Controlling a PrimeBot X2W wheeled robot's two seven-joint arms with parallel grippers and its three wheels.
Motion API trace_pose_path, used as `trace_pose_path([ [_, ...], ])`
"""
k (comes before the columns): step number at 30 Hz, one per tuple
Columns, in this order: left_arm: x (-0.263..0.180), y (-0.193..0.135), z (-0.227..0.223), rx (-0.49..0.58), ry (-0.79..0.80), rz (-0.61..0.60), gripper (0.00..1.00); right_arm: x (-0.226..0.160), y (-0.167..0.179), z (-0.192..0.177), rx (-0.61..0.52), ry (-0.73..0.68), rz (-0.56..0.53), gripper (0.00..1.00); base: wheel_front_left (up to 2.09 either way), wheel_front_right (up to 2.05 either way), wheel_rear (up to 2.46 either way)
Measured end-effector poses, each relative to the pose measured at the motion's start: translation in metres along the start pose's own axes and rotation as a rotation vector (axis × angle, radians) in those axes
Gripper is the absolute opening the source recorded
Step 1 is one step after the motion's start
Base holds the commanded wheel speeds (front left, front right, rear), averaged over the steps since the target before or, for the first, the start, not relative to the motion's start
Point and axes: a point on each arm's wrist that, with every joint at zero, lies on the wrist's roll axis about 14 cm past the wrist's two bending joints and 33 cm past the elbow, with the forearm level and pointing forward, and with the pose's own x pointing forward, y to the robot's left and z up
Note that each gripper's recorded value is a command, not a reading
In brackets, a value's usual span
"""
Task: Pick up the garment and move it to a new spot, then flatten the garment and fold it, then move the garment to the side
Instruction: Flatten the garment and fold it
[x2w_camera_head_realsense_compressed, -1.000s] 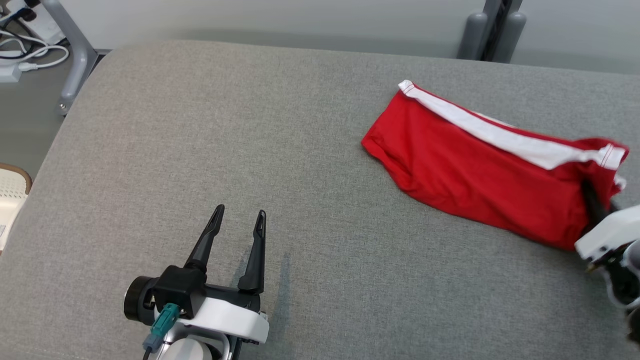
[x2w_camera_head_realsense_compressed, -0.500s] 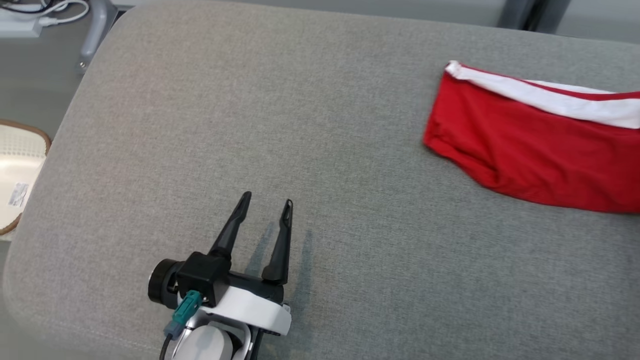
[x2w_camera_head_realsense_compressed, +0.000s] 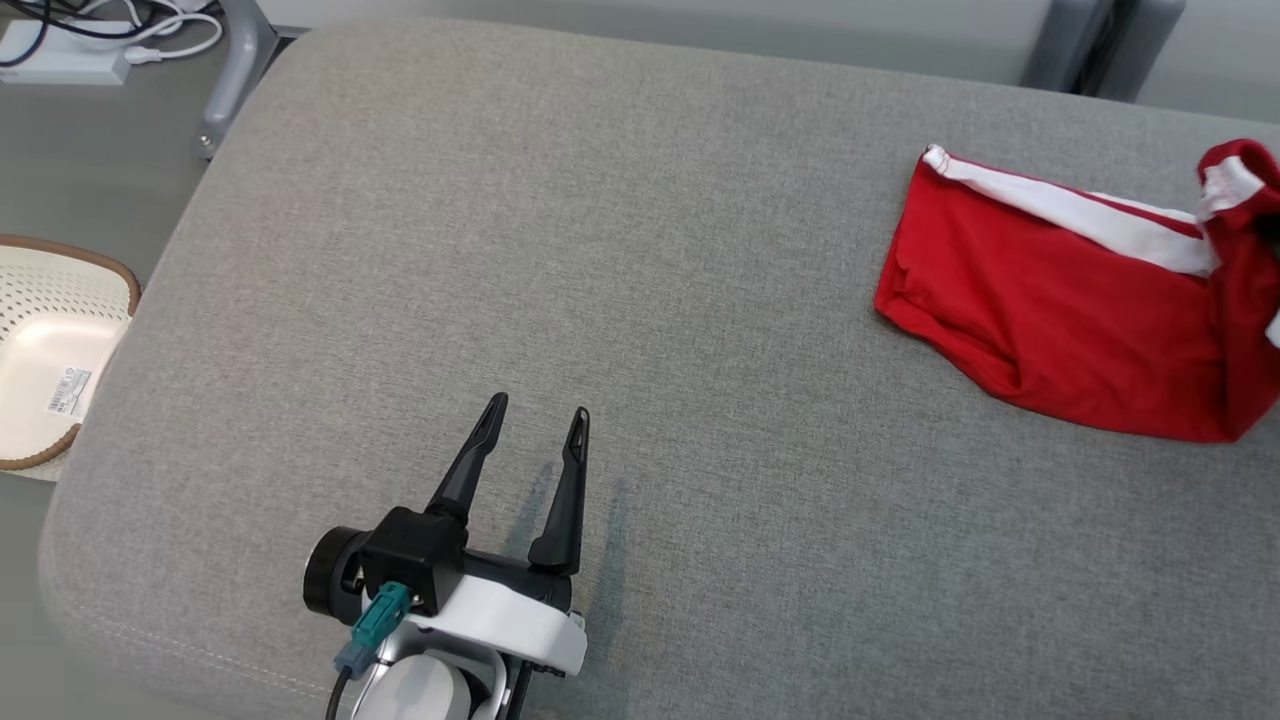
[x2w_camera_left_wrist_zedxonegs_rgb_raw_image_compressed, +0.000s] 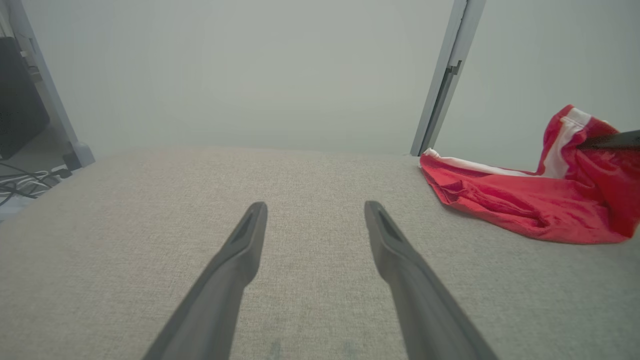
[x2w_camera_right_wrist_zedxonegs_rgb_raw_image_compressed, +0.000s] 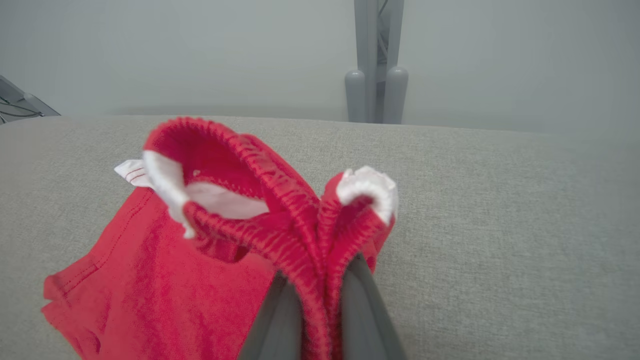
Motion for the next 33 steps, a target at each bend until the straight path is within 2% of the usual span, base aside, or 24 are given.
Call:
trace_pose_path([
  [6,-0.007,0.004,0.008,-0.007,-0.024,0.012,1.0,0.006,0.041,0.012,0.129,-0.003,0.064,0.0,0.0,0.0,0.0],
  [10,-0.012,0.008,0.009,-0.015,-0.024,0.028,1.0,0.01,0.055,0.014,0.195,0.004,0.08,0.0,0.0,0.0,0.0],
  [17,-0.019,0.011,0.007,-0.037,-0.016,0.042,1.0,0.023,0.109,0.018,0.408,0.023,0.164,0.0,0.0,0.0,0.0],
  [24,-0.019,0.005,0.019,-0.067,-0.053,0.025,1.0,0.036,0.143,0.021,0.509,0.034,0.214,0.0,0.0,0.0,0.0],
  [33,-0.022,0.005,0.011,-0.078,-0.022,0.035,1.0,0.054,0.165,0.004,0.549,0.075,0.234,0.0,0.0,0.0,0.0],
])
